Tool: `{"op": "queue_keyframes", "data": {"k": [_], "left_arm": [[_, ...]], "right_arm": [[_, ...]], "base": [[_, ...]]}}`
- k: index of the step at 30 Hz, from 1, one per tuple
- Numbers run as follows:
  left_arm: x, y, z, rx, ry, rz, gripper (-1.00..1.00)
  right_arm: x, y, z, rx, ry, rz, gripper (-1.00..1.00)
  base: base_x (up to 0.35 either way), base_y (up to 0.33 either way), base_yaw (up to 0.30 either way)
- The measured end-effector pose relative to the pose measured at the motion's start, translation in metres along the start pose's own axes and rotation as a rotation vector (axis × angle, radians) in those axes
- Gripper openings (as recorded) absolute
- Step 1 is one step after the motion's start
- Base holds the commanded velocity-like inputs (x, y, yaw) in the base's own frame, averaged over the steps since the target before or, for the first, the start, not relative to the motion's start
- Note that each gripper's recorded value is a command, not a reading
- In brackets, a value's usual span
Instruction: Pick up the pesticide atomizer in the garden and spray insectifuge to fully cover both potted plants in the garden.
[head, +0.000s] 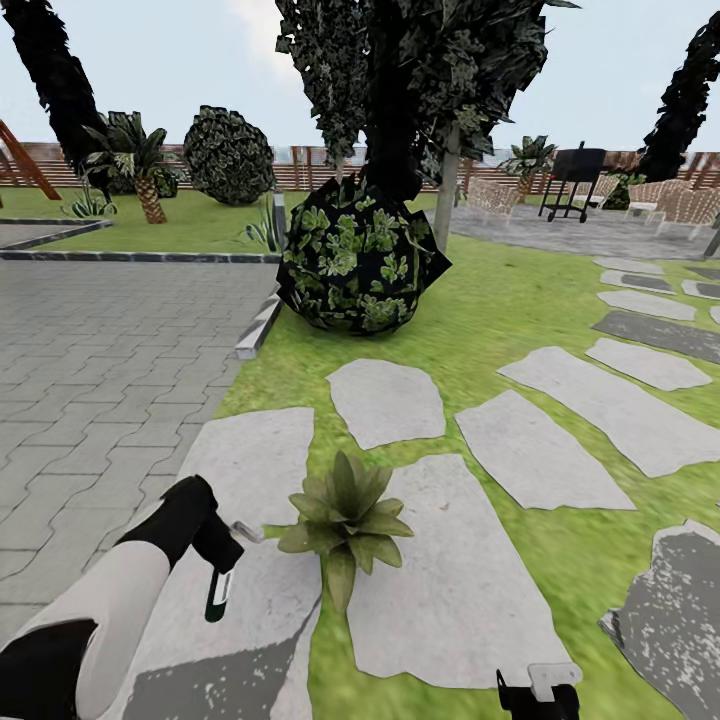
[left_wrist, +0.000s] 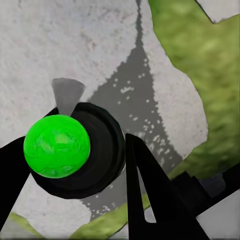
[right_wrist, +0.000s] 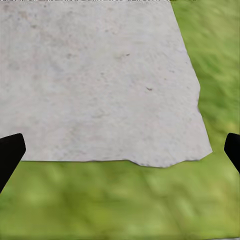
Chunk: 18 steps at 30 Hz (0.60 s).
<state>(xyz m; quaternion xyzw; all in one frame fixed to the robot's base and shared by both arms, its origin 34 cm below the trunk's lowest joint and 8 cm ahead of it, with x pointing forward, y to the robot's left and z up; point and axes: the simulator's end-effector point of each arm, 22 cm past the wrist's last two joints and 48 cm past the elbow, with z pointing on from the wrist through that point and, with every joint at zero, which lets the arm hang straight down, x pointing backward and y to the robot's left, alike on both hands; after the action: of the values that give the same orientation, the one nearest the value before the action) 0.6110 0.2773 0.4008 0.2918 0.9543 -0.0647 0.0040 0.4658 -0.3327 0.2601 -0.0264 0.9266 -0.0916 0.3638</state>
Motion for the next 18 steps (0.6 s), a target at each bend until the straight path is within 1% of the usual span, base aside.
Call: {"op": "queue_keyframes", "data": {"k": [3,7,10,12,15,18], "left_arm": [[0.003,0.001,0.001,-0.005,0.007,0.0,-1.0],[0.012,0.012,-0.001,-0.016,0.011,-0.018,-1.0],[0.012,0.012,-0.001,-0.015,0.011,-0.021,-1.0],[0.012,0.012,-0.001,-0.015,0.013,-0.019,-1.0],[0.012,0.011,0.0,-0.014,0.016,-0.015,-1.0],[0.012,0.007,0.003,-0.008,0.02,-0.012,-1.0]], "right_arm": [[0.0,-0.001,0.0,0.003,-0.001,0.002,1.0],[-0.001,-0.002,0.0,0.006,-0.003,0.004,1.0],[-0.002,-0.003,0.001,0.009,-0.005,0.006,1.0],[-0.003,-0.003,0.001,0.01,-0.006,0.007,1.0],[-0.003,-0.003,0.001,0.011,-0.005,0.007,1.0],[-0.002,-0.003,0.001,0.011,-0.004,0.007,1.0]], "base": [[0.002,0.0,0.0],[0.207,-0.076,0.008],[0.2,-0.203,0.159],[0.07,-0.252,0.249],[-0.03,-0.266,0.255],[-0.135,-0.255,0.084]]}}
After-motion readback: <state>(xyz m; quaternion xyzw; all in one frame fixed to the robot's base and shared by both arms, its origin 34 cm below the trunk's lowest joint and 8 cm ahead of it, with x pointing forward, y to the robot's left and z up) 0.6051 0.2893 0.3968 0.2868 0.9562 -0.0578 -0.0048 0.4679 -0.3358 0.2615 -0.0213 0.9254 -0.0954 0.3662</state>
